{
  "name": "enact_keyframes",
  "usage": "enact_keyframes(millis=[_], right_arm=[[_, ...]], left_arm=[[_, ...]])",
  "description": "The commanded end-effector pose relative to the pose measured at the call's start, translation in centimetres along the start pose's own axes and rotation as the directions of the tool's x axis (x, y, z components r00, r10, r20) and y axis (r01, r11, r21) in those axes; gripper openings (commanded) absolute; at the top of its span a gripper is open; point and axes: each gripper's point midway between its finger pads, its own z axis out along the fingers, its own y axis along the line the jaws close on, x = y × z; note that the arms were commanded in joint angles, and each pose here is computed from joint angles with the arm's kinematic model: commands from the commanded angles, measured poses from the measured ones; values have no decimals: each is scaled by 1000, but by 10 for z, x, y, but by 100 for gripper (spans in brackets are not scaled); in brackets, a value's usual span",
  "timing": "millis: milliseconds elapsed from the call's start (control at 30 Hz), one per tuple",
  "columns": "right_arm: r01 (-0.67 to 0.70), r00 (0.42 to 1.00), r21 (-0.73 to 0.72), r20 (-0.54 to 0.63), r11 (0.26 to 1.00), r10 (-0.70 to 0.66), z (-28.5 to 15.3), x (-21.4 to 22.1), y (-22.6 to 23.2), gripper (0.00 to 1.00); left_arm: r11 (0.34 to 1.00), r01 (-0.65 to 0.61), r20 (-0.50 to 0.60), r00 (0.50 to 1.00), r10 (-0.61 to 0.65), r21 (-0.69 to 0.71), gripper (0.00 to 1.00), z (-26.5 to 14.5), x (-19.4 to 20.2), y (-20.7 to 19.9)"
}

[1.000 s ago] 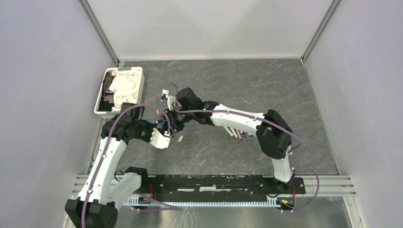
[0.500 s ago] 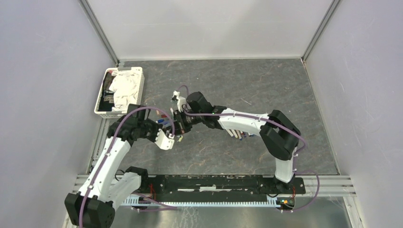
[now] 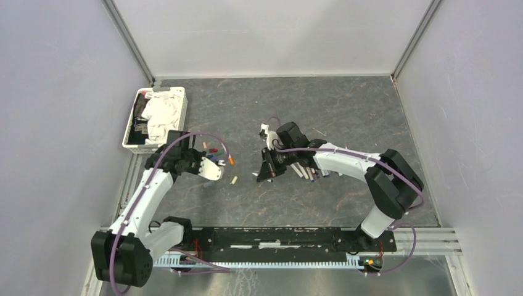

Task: Open the pen caps
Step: Open the pen cap from the pen, then place the pen at the center of the board, then place the pen cap at the center of the board.

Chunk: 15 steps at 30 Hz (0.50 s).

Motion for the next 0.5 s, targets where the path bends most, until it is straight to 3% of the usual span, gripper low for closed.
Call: enact_keyframes(millis=[0, 67, 167, 267, 467], right_arm=[[144, 982, 282, 80, 948, -173, -33, -20, -34, 0], [135, 963, 434, 154, 891, -221, -49, -32, -59, 0], [97, 934, 594, 222, 799, -279, -68, -39, -91, 0], [64, 919, 704, 235, 707, -317, -81, -36, -122, 0], [9, 905, 781, 259, 625, -337, -99, -35, -150, 0]], left_arm=[[978, 206, 95, 975, -203, -26, 2, -8, -14, 20], [940, 337, 191, 921, -341, 54, 2, -7, -36, 26], [874, 451, 213, 849, -483, 181, 2, 9, -61, 20], [845, 477, 179, 834, -521, 241, 2, 30, -72, 9], [804, 525, 121, 811, -572, 279, 3, 61, -76, 1]])
